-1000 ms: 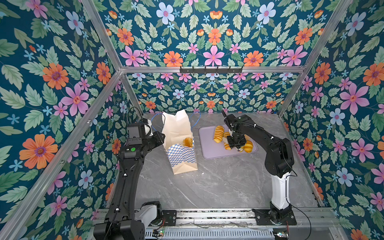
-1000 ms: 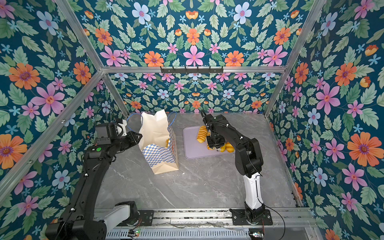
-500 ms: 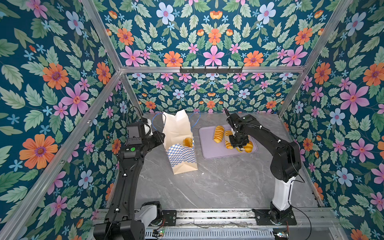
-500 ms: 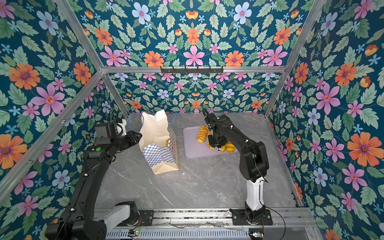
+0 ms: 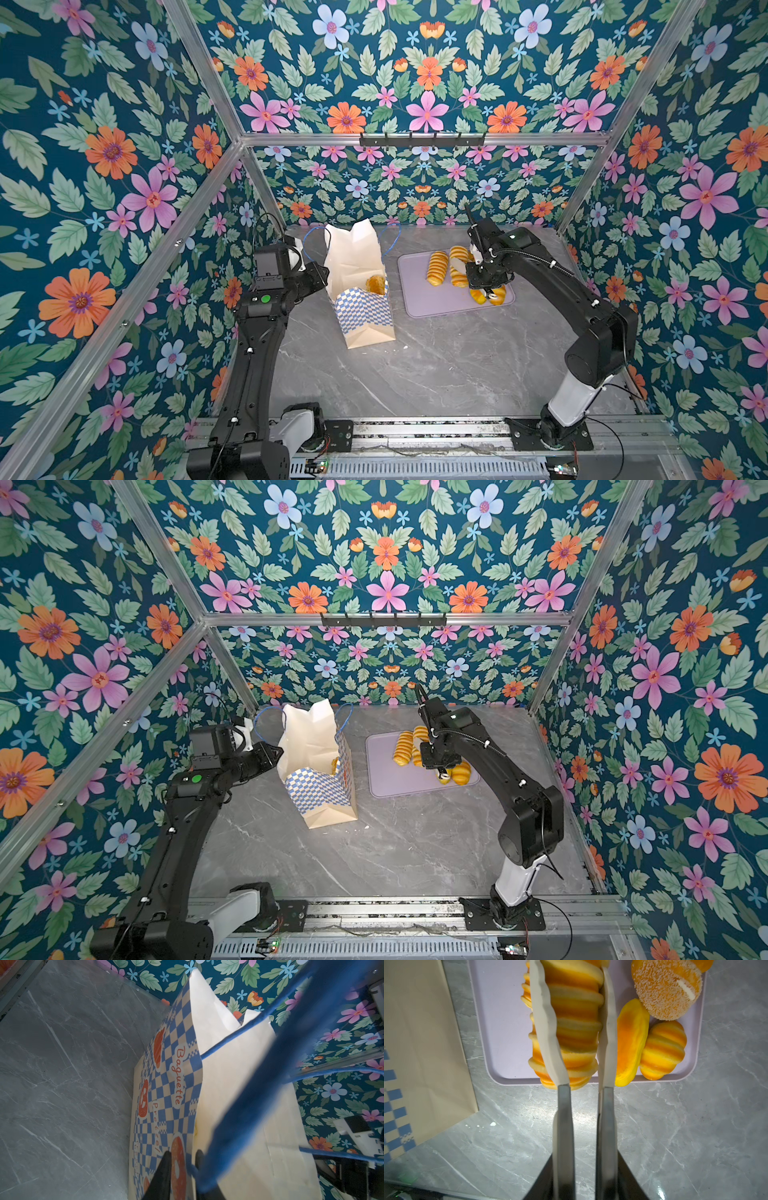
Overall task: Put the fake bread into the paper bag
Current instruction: 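Lift the twisted roll with the tongs up off the tray, then swing the held roll with the right gripper over the bag opening, then open the tongs with the right gripper to drop the roll into the bag, then move the open tongs with the right gripper back over the bread tray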
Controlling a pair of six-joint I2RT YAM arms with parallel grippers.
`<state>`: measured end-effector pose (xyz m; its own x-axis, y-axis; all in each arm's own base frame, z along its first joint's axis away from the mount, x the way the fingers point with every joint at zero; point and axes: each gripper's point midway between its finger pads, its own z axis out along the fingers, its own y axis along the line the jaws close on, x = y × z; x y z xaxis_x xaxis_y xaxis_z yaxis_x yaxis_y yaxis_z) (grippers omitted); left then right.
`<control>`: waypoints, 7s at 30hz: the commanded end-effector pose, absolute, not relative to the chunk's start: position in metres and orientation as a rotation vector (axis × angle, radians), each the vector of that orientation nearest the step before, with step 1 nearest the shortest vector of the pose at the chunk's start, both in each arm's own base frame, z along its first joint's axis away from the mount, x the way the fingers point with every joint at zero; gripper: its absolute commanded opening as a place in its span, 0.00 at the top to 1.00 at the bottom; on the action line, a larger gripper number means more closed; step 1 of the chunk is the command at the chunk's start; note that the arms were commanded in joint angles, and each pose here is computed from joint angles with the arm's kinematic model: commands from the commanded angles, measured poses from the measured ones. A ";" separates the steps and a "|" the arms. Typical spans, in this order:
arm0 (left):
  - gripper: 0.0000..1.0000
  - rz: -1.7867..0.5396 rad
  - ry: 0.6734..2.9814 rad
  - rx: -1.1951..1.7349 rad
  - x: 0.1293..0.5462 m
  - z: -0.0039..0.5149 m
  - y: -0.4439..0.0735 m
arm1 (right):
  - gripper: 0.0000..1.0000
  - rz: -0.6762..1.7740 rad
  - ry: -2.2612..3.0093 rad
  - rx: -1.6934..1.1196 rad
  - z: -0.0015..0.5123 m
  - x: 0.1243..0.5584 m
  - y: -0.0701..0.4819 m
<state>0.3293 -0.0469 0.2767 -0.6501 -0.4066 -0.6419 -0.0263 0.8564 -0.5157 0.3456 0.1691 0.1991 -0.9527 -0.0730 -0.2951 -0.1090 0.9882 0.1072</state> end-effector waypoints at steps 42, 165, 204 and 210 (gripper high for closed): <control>0.84 -0.615 2.209 -0.303 0.329 0.278 -0.049 | 0.67 0.814 2.258 -0.137 0.414 0.310 0.207; 0.87 -0.608 2.207 -0.308 0.327 0.279 -0.048 | 0.55 0.709 2.391 -0.680 0.355 0.272 0.394; 0.87 -0.615 2.204 -0.299 0.329 0.281 -0.049 | 0.57 0.549 2.313 -0.260 0.381 0.304 0.240; 0.87 -0.613 2.202 -0.299 0.329 0.282 -0.048 | 0.57 0.529 2.360 -0.163 0.359 0.307 0.210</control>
